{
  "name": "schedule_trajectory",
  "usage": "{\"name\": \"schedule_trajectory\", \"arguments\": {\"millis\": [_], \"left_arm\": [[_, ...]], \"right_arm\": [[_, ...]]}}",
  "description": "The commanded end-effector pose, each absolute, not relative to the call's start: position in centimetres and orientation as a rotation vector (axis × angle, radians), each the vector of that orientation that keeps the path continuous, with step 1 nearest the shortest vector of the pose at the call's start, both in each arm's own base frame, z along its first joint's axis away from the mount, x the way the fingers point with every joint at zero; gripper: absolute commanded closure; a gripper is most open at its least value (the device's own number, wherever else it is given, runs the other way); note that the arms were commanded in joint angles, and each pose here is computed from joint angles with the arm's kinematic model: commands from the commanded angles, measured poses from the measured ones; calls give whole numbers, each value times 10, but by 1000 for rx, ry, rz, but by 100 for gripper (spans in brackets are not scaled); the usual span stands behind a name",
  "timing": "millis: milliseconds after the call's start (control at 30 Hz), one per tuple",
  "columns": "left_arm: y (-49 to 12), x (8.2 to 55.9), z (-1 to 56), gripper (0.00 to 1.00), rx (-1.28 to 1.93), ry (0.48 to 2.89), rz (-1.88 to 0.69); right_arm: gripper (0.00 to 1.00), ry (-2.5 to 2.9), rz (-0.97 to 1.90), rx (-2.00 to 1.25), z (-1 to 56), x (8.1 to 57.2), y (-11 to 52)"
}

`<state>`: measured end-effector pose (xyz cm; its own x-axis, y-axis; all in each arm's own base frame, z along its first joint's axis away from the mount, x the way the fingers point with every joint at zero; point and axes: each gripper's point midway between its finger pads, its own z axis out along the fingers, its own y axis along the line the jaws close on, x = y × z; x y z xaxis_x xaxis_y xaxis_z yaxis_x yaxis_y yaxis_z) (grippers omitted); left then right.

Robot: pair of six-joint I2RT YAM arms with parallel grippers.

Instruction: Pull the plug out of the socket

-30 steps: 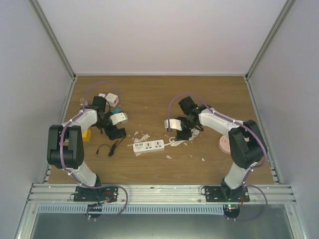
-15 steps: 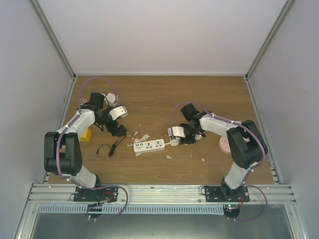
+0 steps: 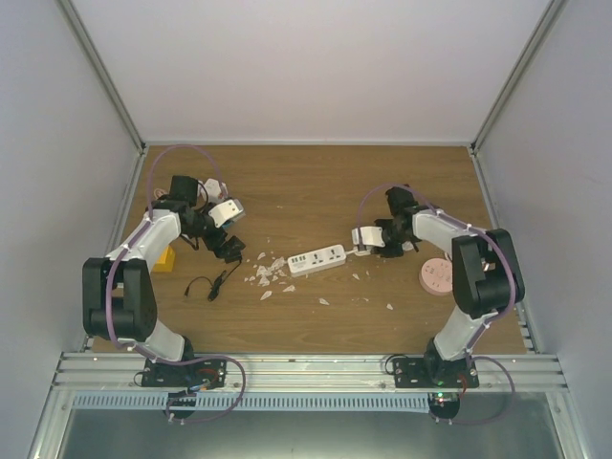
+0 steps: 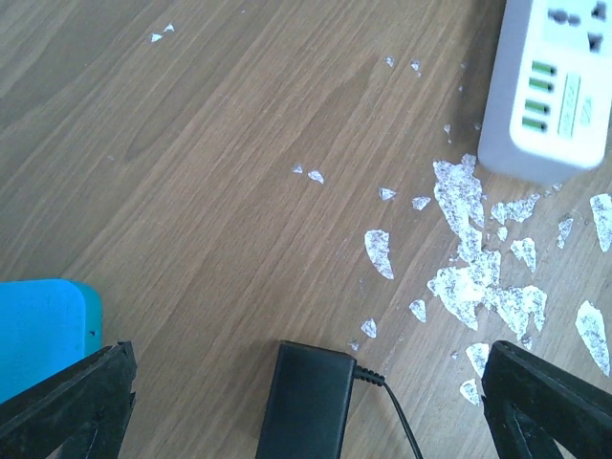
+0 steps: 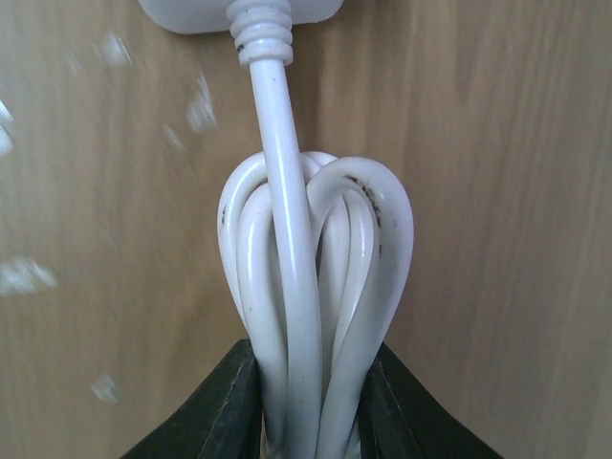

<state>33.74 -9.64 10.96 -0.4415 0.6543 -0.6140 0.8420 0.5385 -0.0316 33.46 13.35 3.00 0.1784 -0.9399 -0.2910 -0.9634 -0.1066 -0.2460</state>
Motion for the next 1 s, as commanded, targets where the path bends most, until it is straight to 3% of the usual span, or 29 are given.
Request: {"name": "schedule_trajectory", "arguments": {"millis": [0, 367, 800, 967], "left_arm": [[-104, 347, 133, 1, 1199, 2148, -446], [-106, 343, 134, 1, 1199, 2151, -465], [-104, 346, 135, 1, 1193, 2166, -460], [-106, 348, 140, 1, 1197, 2158, -471]], "right_arm": [[81, 1757, -164, -2199, 24, 362, 75], [80, 1807, -344, -2146, 22, 403, -26], [78, 1886, -468, -2091, 18, 412, -108], [67, 1908, -515, -2024, 33, 421, -113]]}}
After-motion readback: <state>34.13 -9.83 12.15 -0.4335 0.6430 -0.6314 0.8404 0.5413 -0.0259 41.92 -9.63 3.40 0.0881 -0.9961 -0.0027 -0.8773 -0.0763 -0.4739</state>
